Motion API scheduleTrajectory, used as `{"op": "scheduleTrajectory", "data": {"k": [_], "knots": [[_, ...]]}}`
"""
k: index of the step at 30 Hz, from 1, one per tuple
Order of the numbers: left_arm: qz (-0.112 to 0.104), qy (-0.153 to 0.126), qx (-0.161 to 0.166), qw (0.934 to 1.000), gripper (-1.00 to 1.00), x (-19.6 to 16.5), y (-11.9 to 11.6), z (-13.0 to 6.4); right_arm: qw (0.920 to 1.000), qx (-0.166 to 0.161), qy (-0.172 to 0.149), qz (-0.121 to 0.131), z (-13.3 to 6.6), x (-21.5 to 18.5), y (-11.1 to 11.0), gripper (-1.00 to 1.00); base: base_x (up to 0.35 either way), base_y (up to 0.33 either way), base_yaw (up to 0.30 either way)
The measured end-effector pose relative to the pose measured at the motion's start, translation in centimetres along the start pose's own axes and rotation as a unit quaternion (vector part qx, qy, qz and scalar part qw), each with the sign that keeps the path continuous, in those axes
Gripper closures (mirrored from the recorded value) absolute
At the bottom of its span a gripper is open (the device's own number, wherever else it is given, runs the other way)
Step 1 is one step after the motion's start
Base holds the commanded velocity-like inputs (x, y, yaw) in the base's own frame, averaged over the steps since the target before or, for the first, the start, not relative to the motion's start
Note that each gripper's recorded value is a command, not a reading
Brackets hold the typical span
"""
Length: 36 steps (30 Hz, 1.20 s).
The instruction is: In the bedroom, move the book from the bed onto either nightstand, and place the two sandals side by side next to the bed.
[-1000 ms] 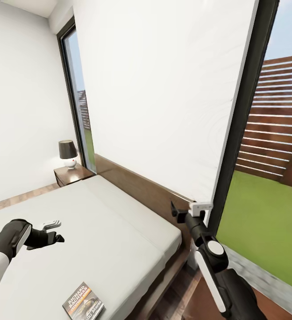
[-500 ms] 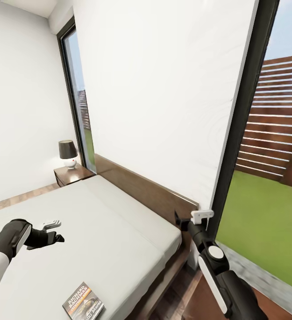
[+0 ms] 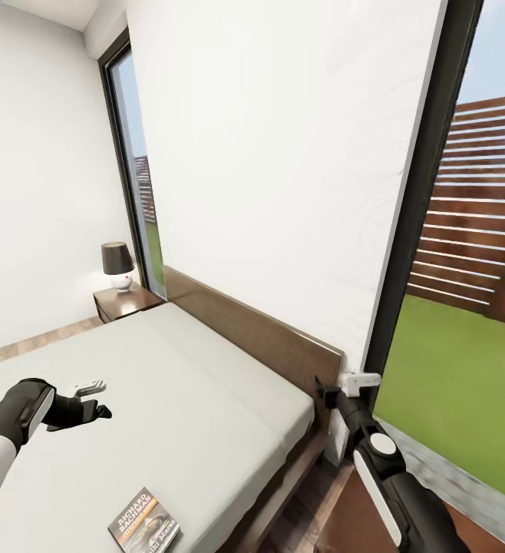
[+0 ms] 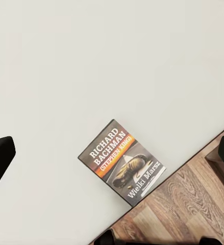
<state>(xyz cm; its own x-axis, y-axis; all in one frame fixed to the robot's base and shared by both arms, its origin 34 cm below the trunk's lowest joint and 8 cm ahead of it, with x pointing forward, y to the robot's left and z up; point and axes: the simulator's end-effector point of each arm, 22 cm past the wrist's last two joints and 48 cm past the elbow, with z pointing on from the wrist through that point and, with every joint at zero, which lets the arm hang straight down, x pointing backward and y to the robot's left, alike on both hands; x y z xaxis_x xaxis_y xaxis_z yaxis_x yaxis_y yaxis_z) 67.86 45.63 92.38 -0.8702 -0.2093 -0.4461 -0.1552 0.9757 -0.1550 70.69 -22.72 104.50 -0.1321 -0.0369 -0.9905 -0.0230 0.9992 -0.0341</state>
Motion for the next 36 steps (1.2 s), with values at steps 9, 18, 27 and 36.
{"op": "scheduleTrajectory", "data": {"k": [9,18,27,36], "knots": [[0.0,-0.001,0.0,1.0,-1.0,0.0,0.0,0.0,0.999,0.043,0.003,0.011,-0.1,0.3,-4.8,-1.0,0.0,0.0,0.0],[0.0,0.0,0.0,1.0,-1.0,0.0,0.0,0.0,0.9983,0.055,0.01,0.014,-0.1,0.9,-6.1,-1.0,0.0,0.0,0.0],[0.0,0.0,0.0,1.0,-1.0,0.0,0.0,0.0,0.9979,0.058,0.025,0.013,-0.1,2.2,-6.3,-1.0,0.0,0.0,0.0],[0.0,0.0,0.0,1.0,-1.0,0.0,0.0,0.0,0.9972,0.058,0.045,0.013,0.0,4.1,-6.2,-1.0,0.0,0.0,0.0]]}}
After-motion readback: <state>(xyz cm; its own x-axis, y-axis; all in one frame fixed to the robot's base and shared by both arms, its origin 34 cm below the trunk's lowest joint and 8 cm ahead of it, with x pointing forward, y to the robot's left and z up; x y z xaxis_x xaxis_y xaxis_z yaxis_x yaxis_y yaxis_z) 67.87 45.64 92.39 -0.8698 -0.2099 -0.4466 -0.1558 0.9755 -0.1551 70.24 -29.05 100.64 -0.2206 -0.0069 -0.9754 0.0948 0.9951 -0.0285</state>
